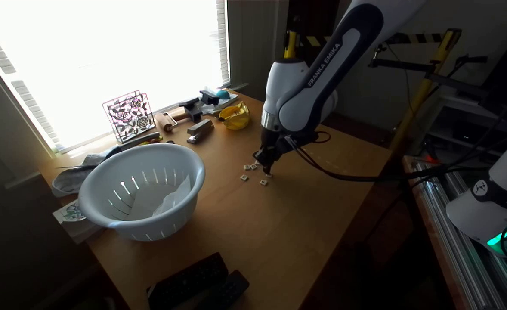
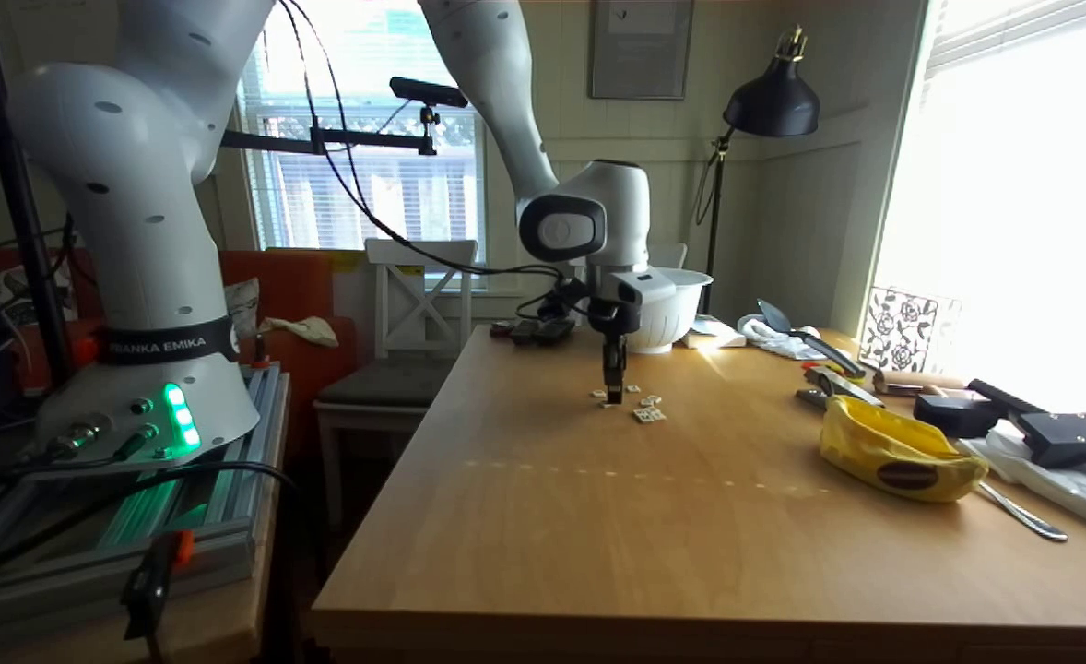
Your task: Align three letters in a straight line
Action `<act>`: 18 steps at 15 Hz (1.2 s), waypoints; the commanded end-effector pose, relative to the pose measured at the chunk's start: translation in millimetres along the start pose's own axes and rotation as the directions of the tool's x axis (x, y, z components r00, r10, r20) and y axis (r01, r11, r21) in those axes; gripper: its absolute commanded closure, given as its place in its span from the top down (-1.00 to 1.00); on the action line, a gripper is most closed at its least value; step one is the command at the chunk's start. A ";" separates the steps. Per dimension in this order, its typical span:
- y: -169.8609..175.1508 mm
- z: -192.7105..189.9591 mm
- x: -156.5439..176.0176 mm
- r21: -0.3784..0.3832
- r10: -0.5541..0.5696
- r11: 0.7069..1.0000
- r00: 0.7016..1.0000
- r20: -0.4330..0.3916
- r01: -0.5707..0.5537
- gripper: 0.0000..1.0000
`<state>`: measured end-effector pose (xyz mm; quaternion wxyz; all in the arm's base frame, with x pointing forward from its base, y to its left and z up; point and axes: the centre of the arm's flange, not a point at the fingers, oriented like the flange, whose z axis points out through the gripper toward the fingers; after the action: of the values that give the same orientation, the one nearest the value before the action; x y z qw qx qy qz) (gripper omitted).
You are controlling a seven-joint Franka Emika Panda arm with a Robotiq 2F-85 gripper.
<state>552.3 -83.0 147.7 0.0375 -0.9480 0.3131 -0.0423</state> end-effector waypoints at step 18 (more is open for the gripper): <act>-8.1 1.3 -10.5 0.021 0.239 0.971 0.970 0.052 -0.240 -1.00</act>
<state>550.7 -75.5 147.1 0.0563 -0.9105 0.4087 -0.0285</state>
